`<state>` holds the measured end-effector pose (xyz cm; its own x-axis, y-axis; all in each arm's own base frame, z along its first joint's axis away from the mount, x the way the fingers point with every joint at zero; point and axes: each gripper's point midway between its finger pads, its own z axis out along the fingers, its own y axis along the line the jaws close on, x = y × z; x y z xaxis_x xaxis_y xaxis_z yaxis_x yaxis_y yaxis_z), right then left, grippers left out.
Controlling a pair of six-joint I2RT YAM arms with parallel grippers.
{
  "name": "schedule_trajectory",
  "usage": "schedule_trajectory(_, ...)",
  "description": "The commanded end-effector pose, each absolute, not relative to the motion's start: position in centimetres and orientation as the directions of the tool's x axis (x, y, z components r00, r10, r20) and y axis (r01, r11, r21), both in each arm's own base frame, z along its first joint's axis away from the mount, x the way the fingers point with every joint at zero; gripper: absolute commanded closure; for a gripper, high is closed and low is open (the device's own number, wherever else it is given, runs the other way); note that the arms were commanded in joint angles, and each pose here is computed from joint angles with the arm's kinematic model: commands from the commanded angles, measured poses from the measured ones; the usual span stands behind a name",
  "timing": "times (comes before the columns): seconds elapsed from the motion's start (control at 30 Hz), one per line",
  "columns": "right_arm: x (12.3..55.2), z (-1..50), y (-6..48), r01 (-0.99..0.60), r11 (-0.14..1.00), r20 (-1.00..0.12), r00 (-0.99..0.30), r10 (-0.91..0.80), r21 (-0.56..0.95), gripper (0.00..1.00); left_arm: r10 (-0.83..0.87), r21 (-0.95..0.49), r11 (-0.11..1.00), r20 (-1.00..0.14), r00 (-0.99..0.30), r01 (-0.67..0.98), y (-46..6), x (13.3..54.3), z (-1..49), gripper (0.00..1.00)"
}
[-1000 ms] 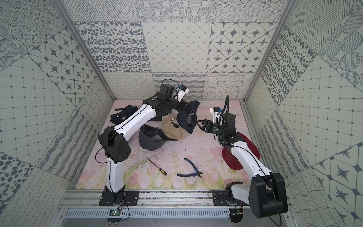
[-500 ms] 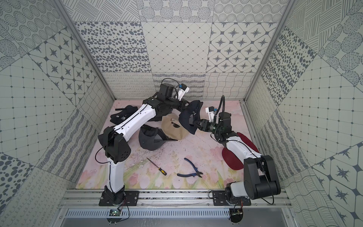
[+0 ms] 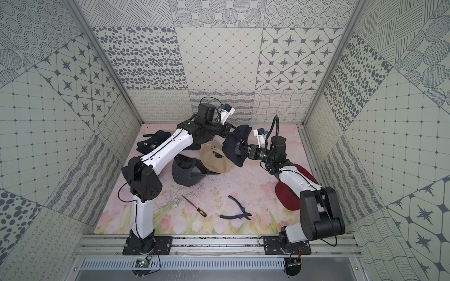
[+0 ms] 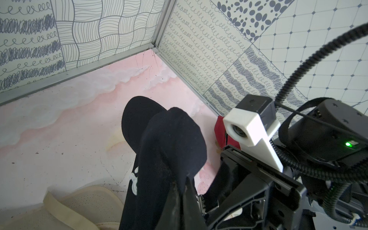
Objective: Open the adjustable buckle of the baseball cap
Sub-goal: Pull the adjustable strap on the baseball cap.
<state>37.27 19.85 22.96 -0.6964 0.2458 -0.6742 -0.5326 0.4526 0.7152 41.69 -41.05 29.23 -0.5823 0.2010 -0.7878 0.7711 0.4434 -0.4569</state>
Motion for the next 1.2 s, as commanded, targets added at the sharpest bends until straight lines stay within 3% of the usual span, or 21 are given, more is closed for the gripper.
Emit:
schedule_trajectory(0.0, 37.6, 25.3, 19.8, -0.595, 0.452, -0.735, -0.631, 0.249, 0.665, 0.94, 0.158, -0.438, 0.402, -0.832, -0.532, 0.804, -41.5, 42.1, 31.6, 1.0)
schedule_trajectory(0.13, 37.6, 25.7, 19.5, -0.594, 0.485, -0.751, -0.616, 0.239, 0.641, 1.0, 0.169, -0.428, 0.424, -0.828, -0.534, 0.798, -41.3, 42.4, 31.0, 0.98)
schedule_trajectory(0.27, 37.7, 26.3, 19.2, -0.601, 0.517, -0.773, -0.594, 0.221, 0.61, 1.0, 0.185, -0.409, 0.452, -0.826, -0.532, 0.793, -40.7, 42.7, 30.6, 0.63)
schedule_trajectory(0.37, 38.0, 26.8, 19.0, -0.609, 0.536, -0.79, -0.577, 0.206, 0.585, 1.0, 0.201, -0.386, 0.467, -0.83, -0.521, 0.796, -40.0, 42.8, 30.3, 0.49)
schedule_trajectory(0.73, 39.7, 27.3, 18.9, -0.622, 0.584, -0.823, -0.546, 0.154, 0.522, 1.0, 0.256, -0.312, 0.412, -0.862, -0.437, 0.856, -37.5, 41.2, 30.2, 0.4)
schedule_trajectory(0.97, 40.3, 28.0, 19.2, -0.634, 0.57, -0.827, -0.54, 0.158, 0.523, 1.0, 0.291, -0.289, 0.284, -0.883, -0.369, 0.914, -38.0, 39.2, 29.9, 0.47)
schedule_trajectory(1.17, 39.2, 29.1, 19.9, -0.685, 0.515, -0.838, -0.528, 0.137, 0.516, 1.0, 0.267, -0.175, 0.236, -0.934, -0.236, 0.956, -38.7, 39.3, 29.9, 0.44)
